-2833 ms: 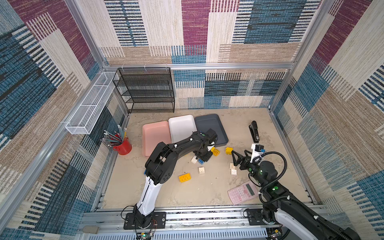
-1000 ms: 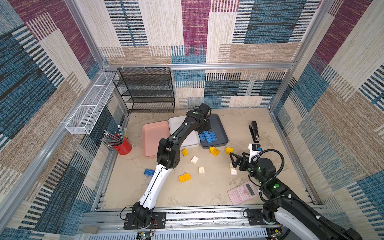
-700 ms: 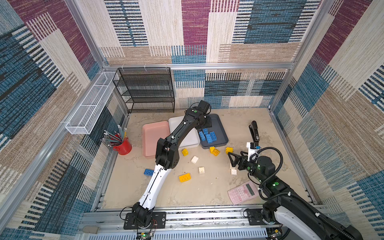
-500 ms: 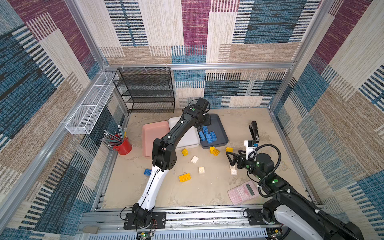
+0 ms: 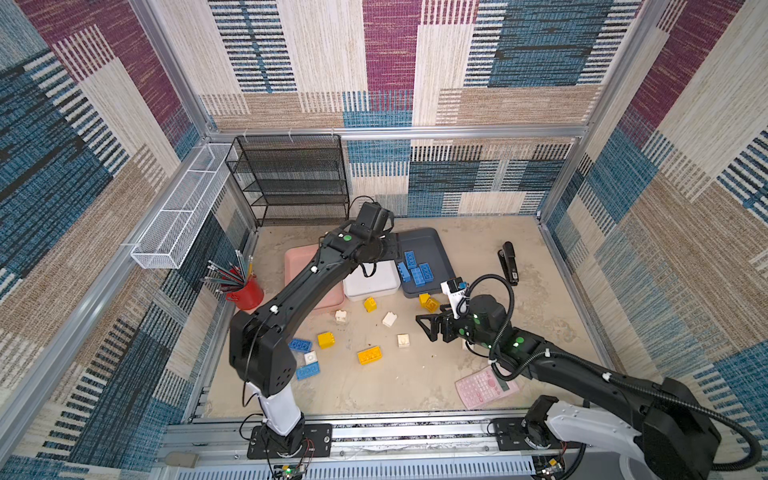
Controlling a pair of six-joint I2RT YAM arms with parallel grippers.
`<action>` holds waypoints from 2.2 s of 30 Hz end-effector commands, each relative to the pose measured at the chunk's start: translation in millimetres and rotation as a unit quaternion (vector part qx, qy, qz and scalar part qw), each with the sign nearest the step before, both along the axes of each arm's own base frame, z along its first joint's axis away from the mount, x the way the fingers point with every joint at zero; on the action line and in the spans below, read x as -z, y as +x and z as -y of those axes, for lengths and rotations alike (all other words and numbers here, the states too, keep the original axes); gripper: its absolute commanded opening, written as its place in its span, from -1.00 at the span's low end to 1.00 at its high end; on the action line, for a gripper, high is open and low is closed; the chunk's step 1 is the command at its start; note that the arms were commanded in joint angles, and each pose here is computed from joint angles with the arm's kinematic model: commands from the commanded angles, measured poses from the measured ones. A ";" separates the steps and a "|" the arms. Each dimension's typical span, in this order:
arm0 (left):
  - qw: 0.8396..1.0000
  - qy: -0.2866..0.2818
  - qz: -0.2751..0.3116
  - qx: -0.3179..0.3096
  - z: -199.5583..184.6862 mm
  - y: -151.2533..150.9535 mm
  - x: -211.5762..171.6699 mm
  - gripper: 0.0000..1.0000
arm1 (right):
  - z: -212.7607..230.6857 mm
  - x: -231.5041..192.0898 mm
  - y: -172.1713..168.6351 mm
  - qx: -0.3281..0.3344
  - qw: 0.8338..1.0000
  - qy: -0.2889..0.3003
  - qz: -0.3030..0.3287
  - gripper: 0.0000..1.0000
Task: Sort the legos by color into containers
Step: 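Withdraw the left arm while the right gripper reaches toward the nearer blue bricks, then lower the right gripper and grasp a blue 2x4 brick near the pink tray, then lift the blue brick with the right gripper, carry it into the dark grey tray, release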
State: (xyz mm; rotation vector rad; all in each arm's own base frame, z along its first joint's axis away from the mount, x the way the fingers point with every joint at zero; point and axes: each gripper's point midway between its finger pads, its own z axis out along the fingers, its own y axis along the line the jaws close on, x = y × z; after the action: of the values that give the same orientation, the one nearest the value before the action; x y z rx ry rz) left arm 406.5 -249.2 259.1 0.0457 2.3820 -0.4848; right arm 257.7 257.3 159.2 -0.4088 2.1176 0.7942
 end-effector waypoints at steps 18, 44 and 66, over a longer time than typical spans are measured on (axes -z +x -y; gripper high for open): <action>0.977 -0.030 0.212 -0.007 -112.4 -142.8 -92.3 0.34 | -177.2 47.4 -8.9 -0.228 0.963 -0.143 -0.002 0.96; 0.911 -0.095 0.400 0.028 -159.4 -239.9 -105.2 0.38 | -339.2 94.3 -10.0 -0.346 0.922 -0.171 0.010 0.34; 0.912 -0.096 0.397 0.028 -158.2 -238.4 -103.1 0.38 | -350.2 131.9 -16.2 -0.339 0.911 -0.235 0.023 -0.23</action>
State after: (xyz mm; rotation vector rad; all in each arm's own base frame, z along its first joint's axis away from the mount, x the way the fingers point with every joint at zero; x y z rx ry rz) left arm 167.9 -89.9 354.6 0.1763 1.5662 -0.5876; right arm 236.9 610.5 31.8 -1.4677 2.1105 0.6799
